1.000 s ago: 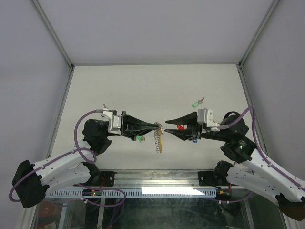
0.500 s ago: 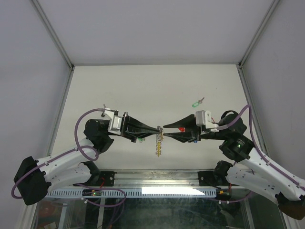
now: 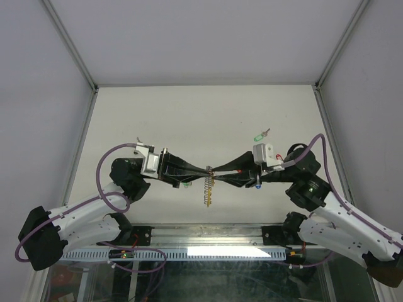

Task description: Put the keys on the keyring

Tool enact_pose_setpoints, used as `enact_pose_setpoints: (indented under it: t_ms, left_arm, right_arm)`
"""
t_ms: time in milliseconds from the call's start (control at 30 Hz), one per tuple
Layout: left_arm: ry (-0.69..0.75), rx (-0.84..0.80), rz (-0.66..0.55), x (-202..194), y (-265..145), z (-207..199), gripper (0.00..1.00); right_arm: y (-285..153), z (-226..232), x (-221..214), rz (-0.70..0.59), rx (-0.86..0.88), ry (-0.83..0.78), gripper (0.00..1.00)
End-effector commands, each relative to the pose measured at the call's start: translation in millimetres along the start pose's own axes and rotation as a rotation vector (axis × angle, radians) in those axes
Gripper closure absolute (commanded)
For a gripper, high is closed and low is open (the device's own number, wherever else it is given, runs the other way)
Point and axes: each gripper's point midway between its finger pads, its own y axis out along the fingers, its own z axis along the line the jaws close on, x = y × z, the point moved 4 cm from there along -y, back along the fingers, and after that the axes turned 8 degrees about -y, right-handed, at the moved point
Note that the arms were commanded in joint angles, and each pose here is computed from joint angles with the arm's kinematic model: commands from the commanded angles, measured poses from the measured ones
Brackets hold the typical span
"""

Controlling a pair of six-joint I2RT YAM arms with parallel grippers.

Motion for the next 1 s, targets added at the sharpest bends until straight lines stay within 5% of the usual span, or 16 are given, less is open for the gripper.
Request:
enact_pose_setpoints:
  t_ms: [0,300,500,667,800,967]
  left_arm:
    - [0.061,-0.039,-0.055,23.7,4.6,-6.9,1.0]
    - [0.061,-0.036,-0.054,22.6,3.8,-6.8,1.0]
    - [0.058,-0.036,-0.053,21.9,3.9,-6.5,1.0]
    - [0.052,-0.021,-0.041,20.5,3.8,-4.3,0.99]
    - [0.045,0.0,-0.013,19.0,3.1,-2.2,0.67]
    - [0.05,0.061,0.043,16.3,0.5,5.0,0.53]
  right_arm:
    - [4.8,-1.8,17.5,-0.062,0.02,-0.02,0.75]
    - [10.8,-0.1,16.0,-0.064,0.048,0.001,0.83]
    - [11.6,-0.2,16.4,-0.061,0.047,0.007,1.0]
    - [5.4,-7.0,18.9,0.005,-0.013,0.007,1.0]
    - [-5.1,-13.5,27.3,0.106,-0.066,0.009,1.0]
    - [-20.2,-16.8,24.8,0.266,-0.103,0.021,1.0]
